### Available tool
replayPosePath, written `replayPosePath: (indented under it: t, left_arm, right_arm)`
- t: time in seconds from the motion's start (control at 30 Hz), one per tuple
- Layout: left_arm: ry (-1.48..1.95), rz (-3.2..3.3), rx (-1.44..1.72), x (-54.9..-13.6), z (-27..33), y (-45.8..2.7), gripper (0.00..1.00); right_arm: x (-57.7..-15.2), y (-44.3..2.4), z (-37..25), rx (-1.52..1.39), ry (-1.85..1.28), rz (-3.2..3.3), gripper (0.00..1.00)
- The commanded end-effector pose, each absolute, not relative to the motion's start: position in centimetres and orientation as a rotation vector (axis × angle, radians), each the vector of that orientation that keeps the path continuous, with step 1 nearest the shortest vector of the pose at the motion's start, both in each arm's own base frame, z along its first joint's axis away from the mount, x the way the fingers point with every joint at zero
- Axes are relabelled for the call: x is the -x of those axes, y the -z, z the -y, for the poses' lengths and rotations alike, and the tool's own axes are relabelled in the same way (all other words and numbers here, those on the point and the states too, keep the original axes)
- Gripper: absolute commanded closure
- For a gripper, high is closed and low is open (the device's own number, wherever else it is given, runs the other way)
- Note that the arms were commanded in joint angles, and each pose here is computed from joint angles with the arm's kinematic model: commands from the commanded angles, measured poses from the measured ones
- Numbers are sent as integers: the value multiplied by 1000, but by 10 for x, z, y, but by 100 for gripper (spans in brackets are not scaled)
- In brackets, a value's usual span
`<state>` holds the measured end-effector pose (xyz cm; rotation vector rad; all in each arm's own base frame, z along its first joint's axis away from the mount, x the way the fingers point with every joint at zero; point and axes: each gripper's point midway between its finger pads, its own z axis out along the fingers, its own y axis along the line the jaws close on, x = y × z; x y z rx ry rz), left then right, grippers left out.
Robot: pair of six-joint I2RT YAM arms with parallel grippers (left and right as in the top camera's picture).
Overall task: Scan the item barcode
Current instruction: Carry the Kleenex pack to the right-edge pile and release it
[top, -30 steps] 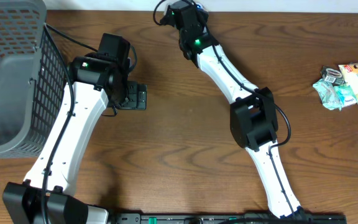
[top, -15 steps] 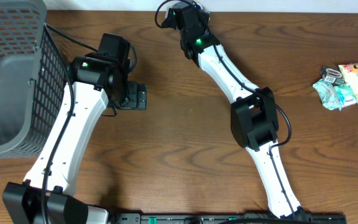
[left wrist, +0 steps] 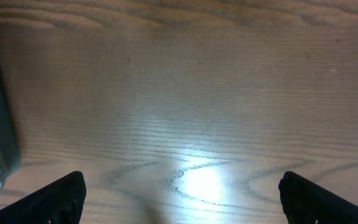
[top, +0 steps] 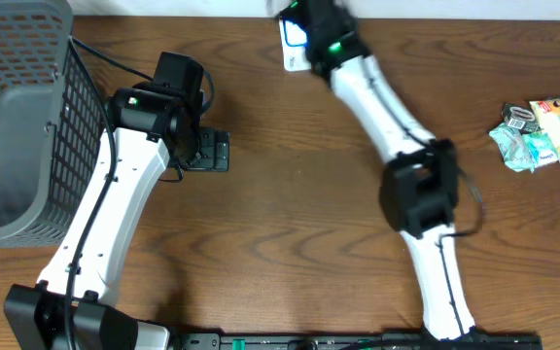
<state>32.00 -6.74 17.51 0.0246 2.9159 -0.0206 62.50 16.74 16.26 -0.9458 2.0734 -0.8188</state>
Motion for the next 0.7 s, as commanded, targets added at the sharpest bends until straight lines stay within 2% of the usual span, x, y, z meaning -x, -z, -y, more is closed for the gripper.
replayPosePath:
  t: [0.0, 0.23, 0.37, 0.47, 0.67]
  left_arm:
    - [12, -2924, -17, -319, 66, -173, 2]
    - [12, -2924, -17, -319, 66, -173, 2]
    - [11, -2924, -17, -319, 66, -173, 2]
    - [12, -2924, -17, -319, 66, -173, 2]
    - [12, -2924, -17, -319, 66, -173, 2]
  right_arm:
    - [-609, -231, -80, 553, 787, -2183, 99]
    - [-553, -190, 60, 171, 841, -2551, 99]
    - [-510, -172, 140, -279, 810, -2672, 98]
    - [-482, -157, 181, -509, 667, -2750, 98]
    - [-453, -143, 217, -699, 445, -2811, 99]
